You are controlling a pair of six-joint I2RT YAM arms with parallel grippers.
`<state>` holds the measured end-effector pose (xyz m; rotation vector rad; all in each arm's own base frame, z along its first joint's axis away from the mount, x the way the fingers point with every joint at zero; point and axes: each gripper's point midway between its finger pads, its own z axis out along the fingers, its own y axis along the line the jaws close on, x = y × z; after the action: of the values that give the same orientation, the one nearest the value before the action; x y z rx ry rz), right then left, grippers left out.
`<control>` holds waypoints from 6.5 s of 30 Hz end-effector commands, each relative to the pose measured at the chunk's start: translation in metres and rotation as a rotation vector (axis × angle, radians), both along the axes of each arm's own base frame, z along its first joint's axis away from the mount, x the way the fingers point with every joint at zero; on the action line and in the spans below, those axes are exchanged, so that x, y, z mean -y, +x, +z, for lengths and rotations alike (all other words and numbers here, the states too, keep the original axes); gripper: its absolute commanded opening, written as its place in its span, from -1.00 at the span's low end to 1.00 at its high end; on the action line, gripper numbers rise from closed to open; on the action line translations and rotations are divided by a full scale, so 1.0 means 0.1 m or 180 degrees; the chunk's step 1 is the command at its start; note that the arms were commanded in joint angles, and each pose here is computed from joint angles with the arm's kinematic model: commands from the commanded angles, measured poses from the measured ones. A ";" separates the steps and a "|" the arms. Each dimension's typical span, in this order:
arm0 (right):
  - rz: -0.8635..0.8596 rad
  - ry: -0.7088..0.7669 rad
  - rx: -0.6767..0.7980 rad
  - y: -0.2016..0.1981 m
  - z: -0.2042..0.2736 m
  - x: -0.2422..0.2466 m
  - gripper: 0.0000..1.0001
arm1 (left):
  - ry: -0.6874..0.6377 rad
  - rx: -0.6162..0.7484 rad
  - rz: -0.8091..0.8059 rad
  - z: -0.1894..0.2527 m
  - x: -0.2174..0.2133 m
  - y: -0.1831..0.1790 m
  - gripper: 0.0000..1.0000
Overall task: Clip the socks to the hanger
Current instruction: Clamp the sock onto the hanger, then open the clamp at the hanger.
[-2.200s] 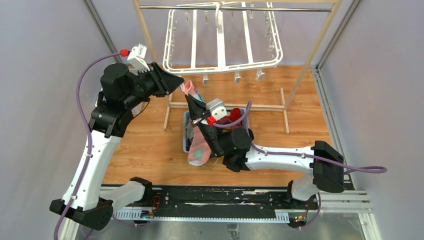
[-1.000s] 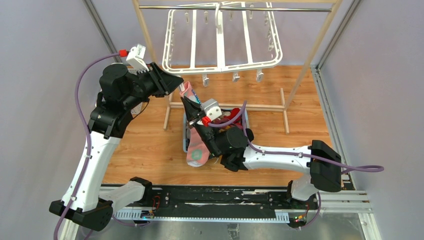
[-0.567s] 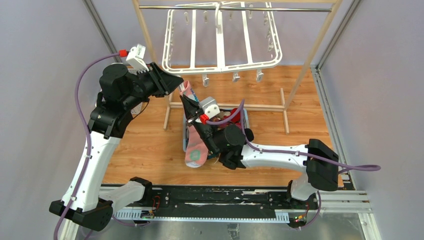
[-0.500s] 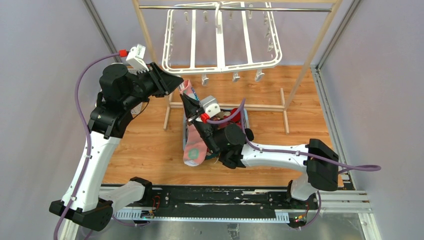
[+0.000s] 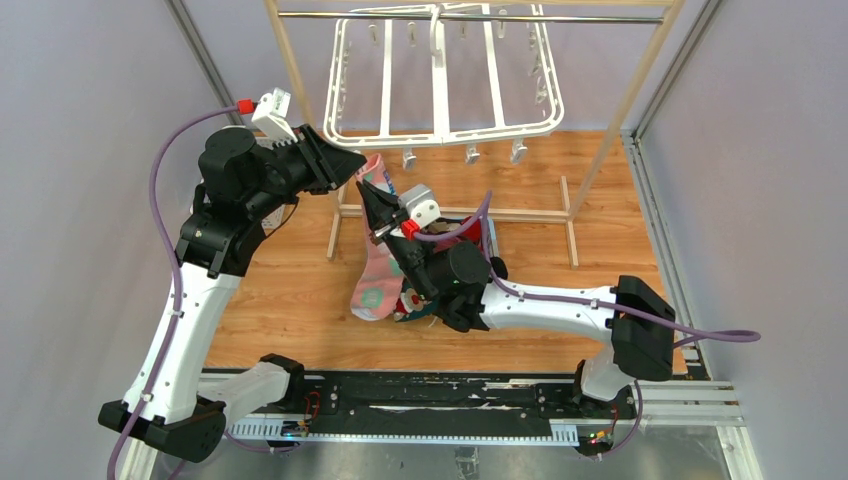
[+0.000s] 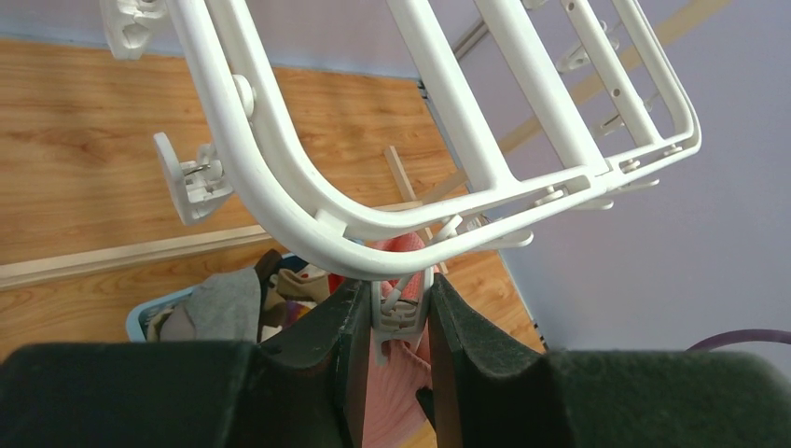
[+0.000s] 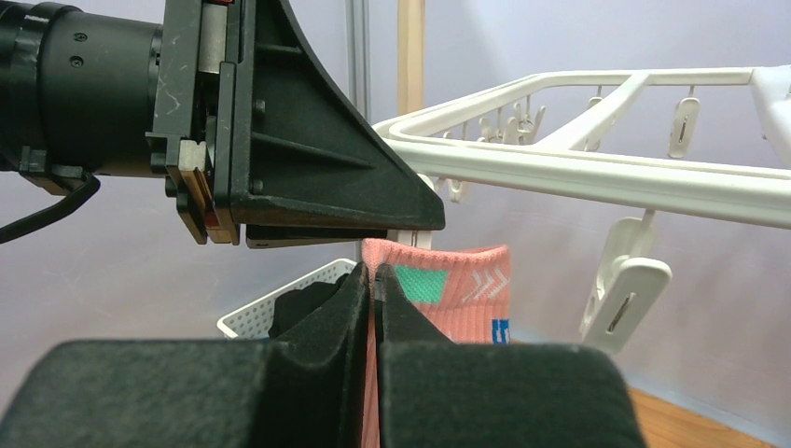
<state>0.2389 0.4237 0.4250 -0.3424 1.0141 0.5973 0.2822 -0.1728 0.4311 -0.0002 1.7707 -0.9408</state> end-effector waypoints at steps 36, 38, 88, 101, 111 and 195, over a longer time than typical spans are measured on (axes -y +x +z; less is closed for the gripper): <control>0.0376 0.0133 -0.0118 -0.10 0.19 0.20 -0.19 | 0.0134 0.0142 0.0178 0.07 -0.14 -0.08 0.09; 0.0389 0.0113 -0.0209 -0.09 0.15 0.30 -0.02 | 0.0155 0.0167 0.0222 0.08 -0.17 -0.08 0.10; -0.0207 -0.0231 -0.0403 0.75 -0.23 1.50 -0.20 | 0.0150 0.0210 -0.0918 -0.15 0.16 -0.74 -0.02; 0.0071 -0.0104 -0.0387 0.71 -0.15 1.40 -0.24 | 0.0155 0.0238 -0.0904 -0.11 0.15 -0.73 -0.02; 0.0209 -0.0045 -0.0375 0.72 -0.16 1.26 -0.11 | 0.0183 0.0231 -0.0889 -0.12 0.15 -0.72 -0.02; -0.0022 -0.0516 -0.0871 0.13 -0.18 0.58 -1.00 | -0.0227 0.0590 -0.1286 0.51 0.25 -1.07 0.20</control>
<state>0.2527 0.3545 0.4124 -0.4071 1.2561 0.5808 0.1883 -0.1929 0.4582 0.3635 1.6574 -1.1759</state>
